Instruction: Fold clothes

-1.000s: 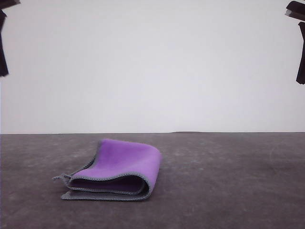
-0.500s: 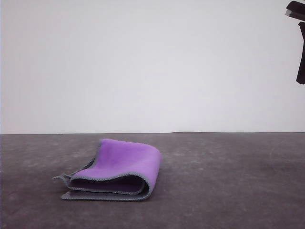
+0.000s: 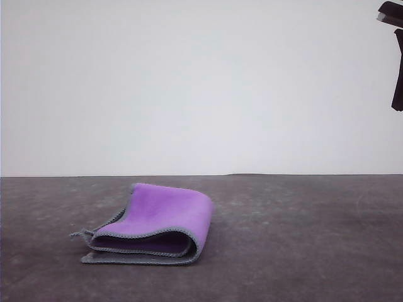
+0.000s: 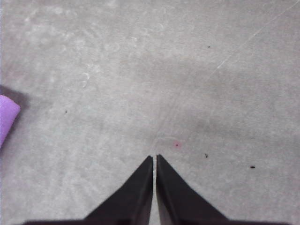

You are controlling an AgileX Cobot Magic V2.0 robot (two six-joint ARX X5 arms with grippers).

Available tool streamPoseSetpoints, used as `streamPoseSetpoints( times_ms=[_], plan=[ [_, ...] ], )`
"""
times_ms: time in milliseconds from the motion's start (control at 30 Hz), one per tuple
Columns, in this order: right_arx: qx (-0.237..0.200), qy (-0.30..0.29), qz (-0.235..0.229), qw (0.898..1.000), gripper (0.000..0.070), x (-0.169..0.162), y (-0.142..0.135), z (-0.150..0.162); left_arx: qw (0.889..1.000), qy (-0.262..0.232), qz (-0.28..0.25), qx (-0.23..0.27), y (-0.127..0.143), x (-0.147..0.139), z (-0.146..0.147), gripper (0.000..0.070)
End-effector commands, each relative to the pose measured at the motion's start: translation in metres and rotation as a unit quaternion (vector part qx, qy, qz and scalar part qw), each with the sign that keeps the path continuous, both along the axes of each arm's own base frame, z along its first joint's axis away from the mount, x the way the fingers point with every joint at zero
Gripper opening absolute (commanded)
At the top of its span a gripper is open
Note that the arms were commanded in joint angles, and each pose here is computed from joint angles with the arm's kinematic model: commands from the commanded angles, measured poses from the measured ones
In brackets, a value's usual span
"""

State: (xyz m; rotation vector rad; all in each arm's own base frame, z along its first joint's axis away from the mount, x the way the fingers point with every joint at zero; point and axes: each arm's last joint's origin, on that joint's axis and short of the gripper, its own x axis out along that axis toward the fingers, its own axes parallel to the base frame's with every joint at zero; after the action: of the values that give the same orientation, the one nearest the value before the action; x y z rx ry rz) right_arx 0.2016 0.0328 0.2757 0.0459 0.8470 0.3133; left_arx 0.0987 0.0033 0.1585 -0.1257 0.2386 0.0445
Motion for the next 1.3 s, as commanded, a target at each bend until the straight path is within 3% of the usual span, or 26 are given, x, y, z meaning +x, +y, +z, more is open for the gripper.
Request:
streamPoseSetpoints(
  times_ms=[0, 1067, 1267],
  plan=[
    [0.001, -0.009, 0.001, 1.000, 0.0004, 0.0029, 0.0007, 0.0039, 1.000, -0.006, 0.002, -0.002, 0.0002, -0.0007, -0.0029, 0.0012],
    [0.001, -0.009, 0.002, 1.000, 0.0004, 0.0029, 0.0007, 0.0039, 0.999, -0.032, -0.001, -0.005, -0.0001, -0.0032, -0.0086, 0.0012],
    [-0.029, -0.059, 0.036, 0.997, 0.0004, 0.0064, 0.0011, 0.0092, 0.999, -0.032, -0.001, -0.005, -0.0001, -0.0032, -0.0086, 0.0012]
  ],
)
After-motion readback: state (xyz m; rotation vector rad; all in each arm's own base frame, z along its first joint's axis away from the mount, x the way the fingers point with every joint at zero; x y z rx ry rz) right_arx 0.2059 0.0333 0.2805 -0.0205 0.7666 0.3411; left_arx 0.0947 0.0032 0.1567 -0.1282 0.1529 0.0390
